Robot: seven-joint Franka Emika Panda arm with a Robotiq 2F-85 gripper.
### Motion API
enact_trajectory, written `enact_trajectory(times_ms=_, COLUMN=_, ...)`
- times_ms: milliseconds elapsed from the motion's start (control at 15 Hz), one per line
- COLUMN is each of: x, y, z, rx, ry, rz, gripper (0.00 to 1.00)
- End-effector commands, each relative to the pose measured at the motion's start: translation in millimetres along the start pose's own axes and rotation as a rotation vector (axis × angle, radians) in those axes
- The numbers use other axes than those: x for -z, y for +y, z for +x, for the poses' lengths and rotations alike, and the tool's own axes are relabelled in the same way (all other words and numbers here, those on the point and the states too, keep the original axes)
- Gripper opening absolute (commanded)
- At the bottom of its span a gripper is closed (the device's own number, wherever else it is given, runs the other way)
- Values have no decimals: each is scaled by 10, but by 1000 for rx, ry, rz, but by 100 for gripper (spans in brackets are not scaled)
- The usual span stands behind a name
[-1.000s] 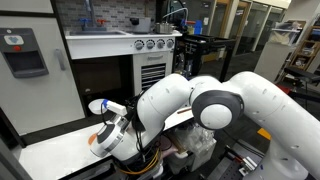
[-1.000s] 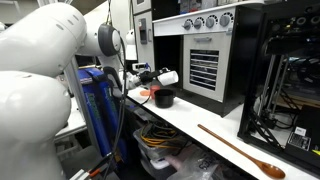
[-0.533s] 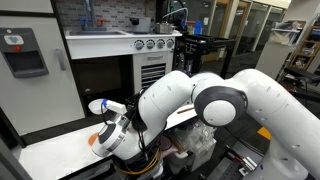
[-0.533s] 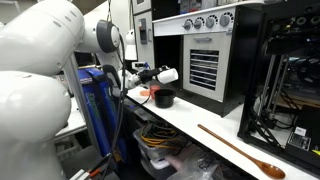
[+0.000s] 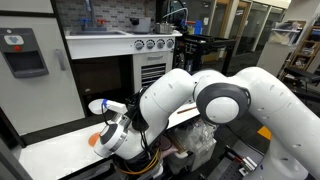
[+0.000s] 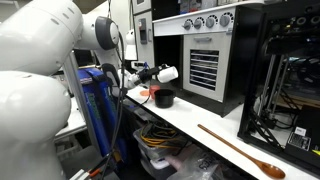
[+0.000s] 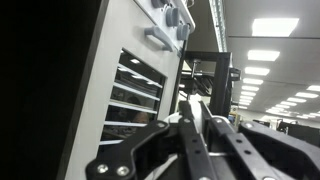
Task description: Pour the contents of the white cup into the bowl
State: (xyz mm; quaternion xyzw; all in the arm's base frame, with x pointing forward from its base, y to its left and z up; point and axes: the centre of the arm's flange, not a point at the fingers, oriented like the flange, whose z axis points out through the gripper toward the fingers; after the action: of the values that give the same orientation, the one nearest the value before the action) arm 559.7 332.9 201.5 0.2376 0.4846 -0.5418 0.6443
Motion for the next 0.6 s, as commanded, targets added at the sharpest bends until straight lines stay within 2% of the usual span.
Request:
enact_trajectory(times_ms=0, x=-123, y=-84, z=-67, rx=-1, ry=6, rz=-2, gripper=2)
enact_trajectory(times_ms=200, x=-175, y=-82, z=-89, rx=-35, ry=20, rz=39, gripper=2)
enact_trajectory(times_ms=533, x=-305, y=-99, z=-157, rx=-160, ry=85, rz=161, gripper=2)
